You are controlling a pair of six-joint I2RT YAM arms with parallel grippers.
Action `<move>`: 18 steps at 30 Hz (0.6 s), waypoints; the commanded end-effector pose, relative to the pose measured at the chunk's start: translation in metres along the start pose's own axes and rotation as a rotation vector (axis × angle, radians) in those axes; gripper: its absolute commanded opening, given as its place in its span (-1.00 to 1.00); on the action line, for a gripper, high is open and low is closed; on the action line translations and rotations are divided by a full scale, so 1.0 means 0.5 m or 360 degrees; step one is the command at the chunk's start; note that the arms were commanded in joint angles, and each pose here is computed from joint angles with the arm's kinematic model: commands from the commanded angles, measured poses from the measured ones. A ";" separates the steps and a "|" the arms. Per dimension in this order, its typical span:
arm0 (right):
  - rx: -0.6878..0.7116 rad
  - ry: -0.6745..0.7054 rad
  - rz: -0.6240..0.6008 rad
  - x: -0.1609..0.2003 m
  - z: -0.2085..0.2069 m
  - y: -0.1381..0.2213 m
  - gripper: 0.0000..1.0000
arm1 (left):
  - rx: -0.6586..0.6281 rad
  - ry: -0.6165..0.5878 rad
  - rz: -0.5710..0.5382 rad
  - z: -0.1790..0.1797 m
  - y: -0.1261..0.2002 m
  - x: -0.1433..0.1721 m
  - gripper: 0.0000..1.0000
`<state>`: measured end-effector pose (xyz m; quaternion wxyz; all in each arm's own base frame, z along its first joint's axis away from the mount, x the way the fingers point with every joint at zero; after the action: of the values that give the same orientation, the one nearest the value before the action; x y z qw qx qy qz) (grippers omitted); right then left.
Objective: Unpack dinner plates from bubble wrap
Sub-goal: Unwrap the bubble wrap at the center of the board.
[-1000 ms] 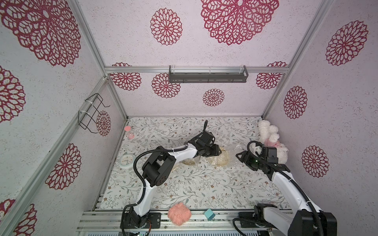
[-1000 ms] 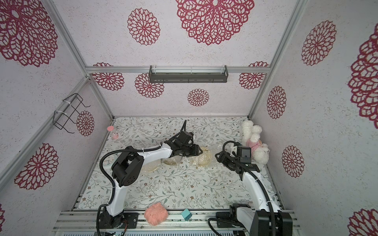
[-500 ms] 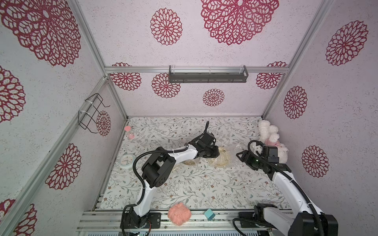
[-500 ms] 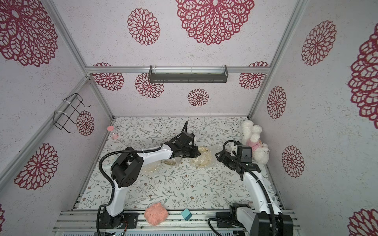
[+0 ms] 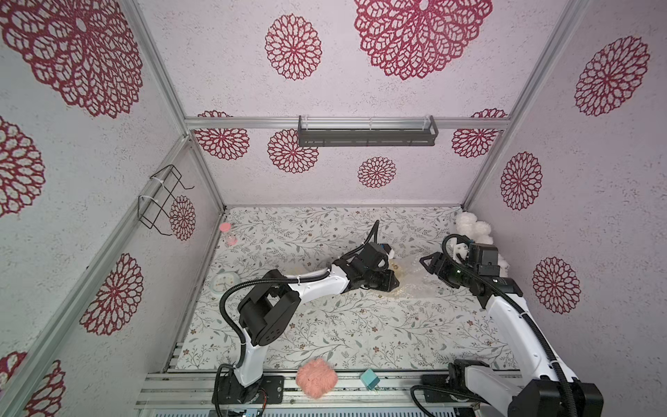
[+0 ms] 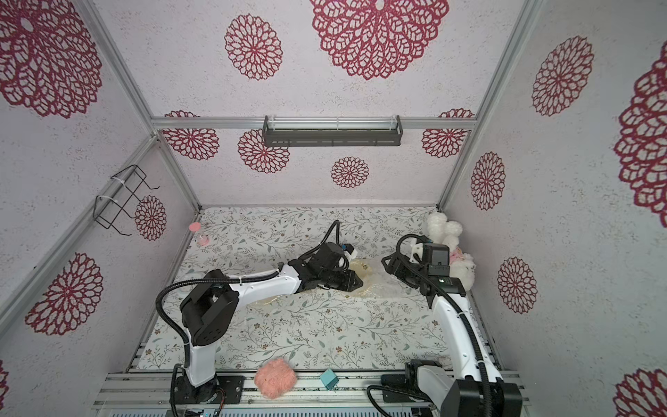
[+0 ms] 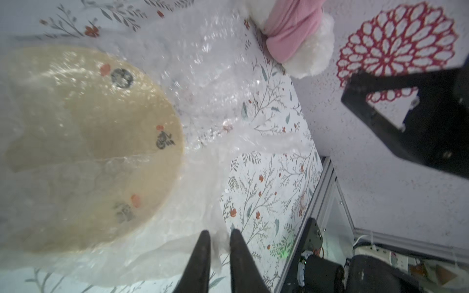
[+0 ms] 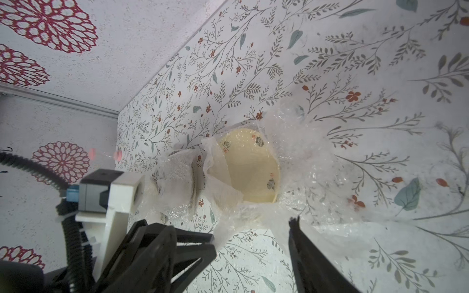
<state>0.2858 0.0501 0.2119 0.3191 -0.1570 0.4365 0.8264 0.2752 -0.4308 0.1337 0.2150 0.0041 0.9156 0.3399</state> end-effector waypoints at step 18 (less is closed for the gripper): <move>0.0066 0.0055 0.0195 0.117 -0.012 -0.098 0.41 | -0.0087 -0.0089 -0.0163 -0.005 0.126 0.008 0.64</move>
<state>0.2732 0.0889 0.1492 0.2460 -0.1353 0.4662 0.8390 0.2406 -0.3971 0.1701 0.2551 0.0011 0.9084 0.3313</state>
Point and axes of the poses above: each gripper's point midway between its finger pads, its own y axis back along the fingers, its own z axis along the line the jaws close on, x = y × z, the point moved 4 cm from there along y, back along the fingers, and after that the axes turned 6 degrees about y, right-handed, at the moved point
